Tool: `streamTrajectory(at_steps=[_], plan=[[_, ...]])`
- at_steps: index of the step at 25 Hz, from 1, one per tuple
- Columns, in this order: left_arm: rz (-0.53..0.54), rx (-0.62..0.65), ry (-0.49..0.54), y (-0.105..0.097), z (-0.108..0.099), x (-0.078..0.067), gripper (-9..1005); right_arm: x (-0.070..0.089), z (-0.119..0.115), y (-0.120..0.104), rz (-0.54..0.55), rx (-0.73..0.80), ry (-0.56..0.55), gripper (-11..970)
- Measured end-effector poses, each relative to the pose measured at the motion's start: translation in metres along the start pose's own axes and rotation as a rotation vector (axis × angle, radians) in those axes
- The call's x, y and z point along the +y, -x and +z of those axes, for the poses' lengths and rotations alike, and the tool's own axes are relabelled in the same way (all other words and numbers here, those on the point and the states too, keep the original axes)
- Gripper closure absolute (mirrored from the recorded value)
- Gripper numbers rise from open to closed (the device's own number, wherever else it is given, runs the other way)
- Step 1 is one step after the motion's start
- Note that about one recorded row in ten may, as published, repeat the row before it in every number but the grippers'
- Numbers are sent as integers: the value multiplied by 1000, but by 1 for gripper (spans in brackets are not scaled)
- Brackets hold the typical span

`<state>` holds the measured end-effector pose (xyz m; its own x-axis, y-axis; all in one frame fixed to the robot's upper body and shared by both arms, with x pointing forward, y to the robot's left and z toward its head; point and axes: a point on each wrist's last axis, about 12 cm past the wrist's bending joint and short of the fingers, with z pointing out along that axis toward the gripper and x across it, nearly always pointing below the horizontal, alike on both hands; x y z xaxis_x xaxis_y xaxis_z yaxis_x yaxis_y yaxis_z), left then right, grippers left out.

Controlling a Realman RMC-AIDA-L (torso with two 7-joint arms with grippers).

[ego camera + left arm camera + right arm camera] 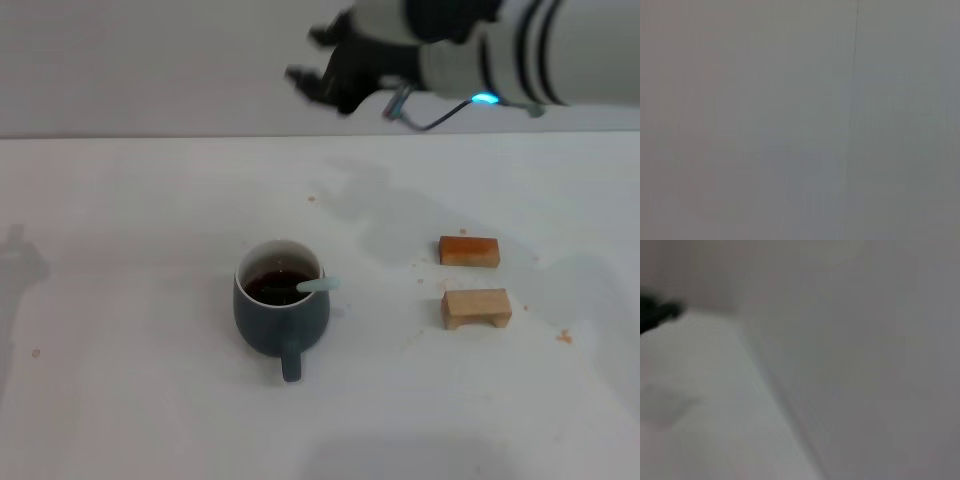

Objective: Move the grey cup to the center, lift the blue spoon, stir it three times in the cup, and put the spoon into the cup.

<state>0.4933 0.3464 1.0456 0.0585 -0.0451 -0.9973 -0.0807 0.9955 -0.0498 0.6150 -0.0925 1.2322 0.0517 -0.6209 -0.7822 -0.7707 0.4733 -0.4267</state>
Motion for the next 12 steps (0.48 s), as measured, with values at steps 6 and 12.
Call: streamTrajectory(at_steps=[6, 12], plan=[[3, 13, 4, -3, 0, 1, 998, -9, -29, -51, 154, -130, -240, 516], [-7, 27, 7, -7, -2, 2, 998, -12, -51, -101, 309, -163, -388, 515]])
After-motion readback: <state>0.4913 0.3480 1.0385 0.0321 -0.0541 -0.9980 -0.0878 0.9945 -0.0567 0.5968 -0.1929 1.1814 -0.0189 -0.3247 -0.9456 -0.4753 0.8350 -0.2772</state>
